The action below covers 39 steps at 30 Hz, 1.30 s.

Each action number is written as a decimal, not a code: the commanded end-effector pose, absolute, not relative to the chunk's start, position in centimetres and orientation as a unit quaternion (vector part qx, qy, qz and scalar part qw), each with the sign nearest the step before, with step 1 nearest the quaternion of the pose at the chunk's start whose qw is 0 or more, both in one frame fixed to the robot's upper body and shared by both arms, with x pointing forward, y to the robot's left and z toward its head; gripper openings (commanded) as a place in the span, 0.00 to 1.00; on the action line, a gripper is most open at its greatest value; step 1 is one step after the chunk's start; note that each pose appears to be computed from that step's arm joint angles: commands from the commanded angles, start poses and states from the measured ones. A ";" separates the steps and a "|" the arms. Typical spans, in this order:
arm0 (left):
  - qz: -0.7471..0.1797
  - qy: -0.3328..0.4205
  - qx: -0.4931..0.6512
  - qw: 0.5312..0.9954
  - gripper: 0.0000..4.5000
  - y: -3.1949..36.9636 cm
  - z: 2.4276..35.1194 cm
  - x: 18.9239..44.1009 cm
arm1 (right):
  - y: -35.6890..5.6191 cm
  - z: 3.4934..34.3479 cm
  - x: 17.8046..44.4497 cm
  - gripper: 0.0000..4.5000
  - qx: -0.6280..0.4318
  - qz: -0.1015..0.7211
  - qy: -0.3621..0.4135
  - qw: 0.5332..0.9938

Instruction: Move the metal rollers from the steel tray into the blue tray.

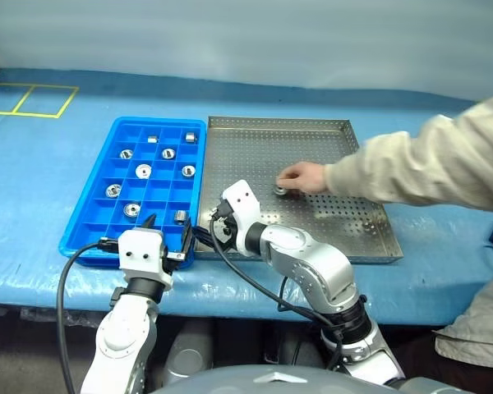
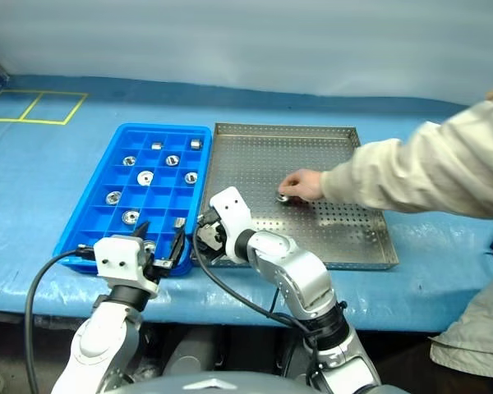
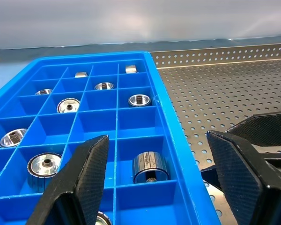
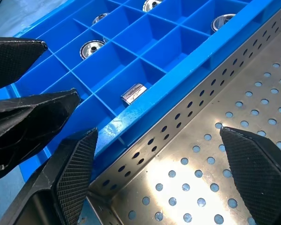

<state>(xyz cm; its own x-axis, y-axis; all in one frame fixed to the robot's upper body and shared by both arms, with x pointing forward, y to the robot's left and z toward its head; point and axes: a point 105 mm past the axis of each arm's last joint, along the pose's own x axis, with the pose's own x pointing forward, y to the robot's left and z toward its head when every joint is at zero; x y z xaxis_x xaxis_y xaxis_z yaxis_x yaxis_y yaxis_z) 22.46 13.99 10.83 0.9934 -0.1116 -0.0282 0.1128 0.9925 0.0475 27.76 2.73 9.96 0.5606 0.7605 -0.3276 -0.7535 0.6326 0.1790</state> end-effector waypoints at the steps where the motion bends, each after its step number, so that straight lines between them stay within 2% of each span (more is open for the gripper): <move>1: -0.061 -0.012 0.020 0.998 0.81 13.7 12.1 22.5 | 3.1 11.7 27.4 0.98 0.012 0.441 0.153 0.884; 24: -0.074 -0.005 0.014 0.997 0.81 13.3 12.0 22.9 | 2.9 12.0 28.0 0.98 0.017 0.431 0.152 0.889; 29: -0.079 -0.003 0.015 0.997 0.81 13.3 11.9 23.1 | 2.9 13.0 28.2 0.98 0.020 0.430 0.133 0.893; 32: -0.091 -0.004 0.014 0.996 0.81 13.1 11.9 23.2 | 1.6 15.3 30.2 0.98 0.014 0.394 0.086 0.915; 34: -0.103 -0.004 0.014 0.995 0.81 12.8 11.9 23.4 | -0.2 16.7 32.3 0.98 -0.004 0.339 0.057 0.939; 39: -0.146 -0.004 0.011 0.989 0.81 11.7 11.9 23.6 | -3.9 16.5 36.2 0.98 -0.023 0.217 0.059 0.974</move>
<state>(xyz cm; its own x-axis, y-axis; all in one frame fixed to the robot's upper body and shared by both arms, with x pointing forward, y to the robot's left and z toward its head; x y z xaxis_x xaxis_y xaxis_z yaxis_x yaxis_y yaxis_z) 23.64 12.45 11.28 0.9701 -0.2421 -0.0192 0.2425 0.9699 0.0241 35.22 -2.88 16.37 0.8624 0.4862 -0.1411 -0.4929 0.8699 -0.0152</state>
